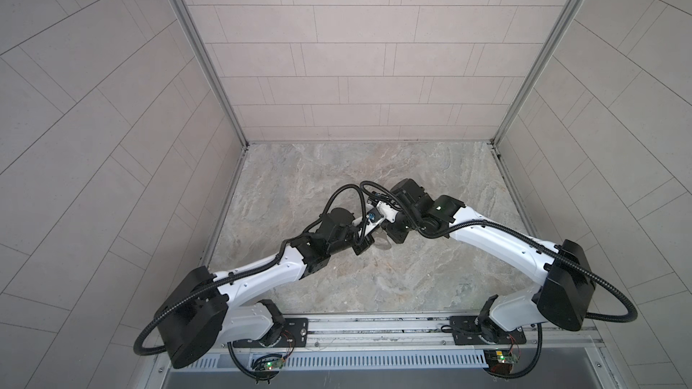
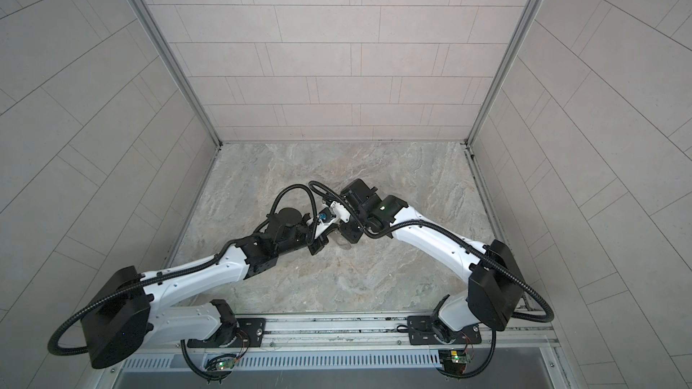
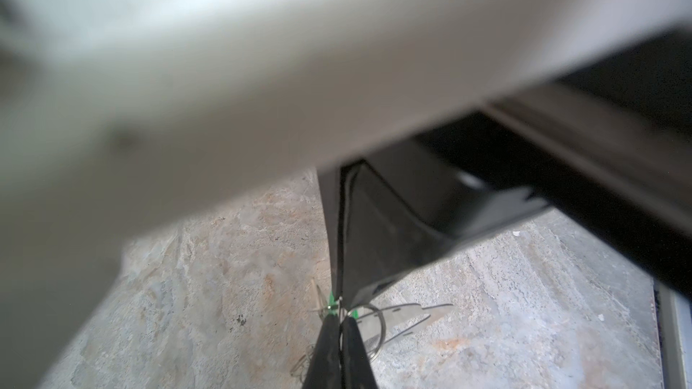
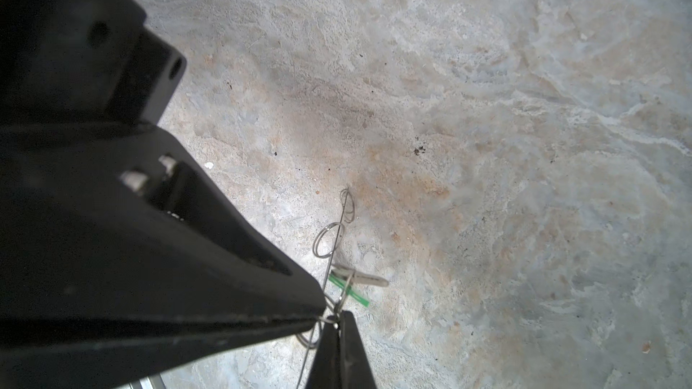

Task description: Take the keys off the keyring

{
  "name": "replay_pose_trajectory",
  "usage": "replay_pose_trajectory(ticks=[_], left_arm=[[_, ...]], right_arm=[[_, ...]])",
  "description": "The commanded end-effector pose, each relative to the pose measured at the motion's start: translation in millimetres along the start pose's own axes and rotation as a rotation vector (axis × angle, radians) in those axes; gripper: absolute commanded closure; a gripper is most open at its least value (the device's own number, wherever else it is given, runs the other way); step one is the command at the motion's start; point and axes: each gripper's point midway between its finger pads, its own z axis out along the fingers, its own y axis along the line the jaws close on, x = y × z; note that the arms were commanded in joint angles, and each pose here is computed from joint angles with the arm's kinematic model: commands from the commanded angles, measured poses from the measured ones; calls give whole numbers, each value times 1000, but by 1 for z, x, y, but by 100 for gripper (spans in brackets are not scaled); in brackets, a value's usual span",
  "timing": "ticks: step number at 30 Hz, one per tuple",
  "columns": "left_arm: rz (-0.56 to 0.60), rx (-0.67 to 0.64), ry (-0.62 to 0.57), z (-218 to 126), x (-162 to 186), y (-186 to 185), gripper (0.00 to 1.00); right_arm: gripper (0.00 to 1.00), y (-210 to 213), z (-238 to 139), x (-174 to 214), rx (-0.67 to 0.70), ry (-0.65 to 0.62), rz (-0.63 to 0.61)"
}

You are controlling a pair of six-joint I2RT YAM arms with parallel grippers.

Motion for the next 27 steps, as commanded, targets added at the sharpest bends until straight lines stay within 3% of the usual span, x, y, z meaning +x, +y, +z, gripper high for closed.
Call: replay_pose_trajectory(ticks=[1, 15, 27], left_arm=[[-114, -61, 53, 2, 13, 20, 100], [-207, 31, -105, -3, -10, 26, 100], [-221, 200, -214, -4, -29, 6, 100]], right_arm=[[98, 17, -23, -20, -30, -104, -106], [71, -18, -48, 6, 170, -126, -152], [68, -19, -32, 22, 177, -167, -151]])
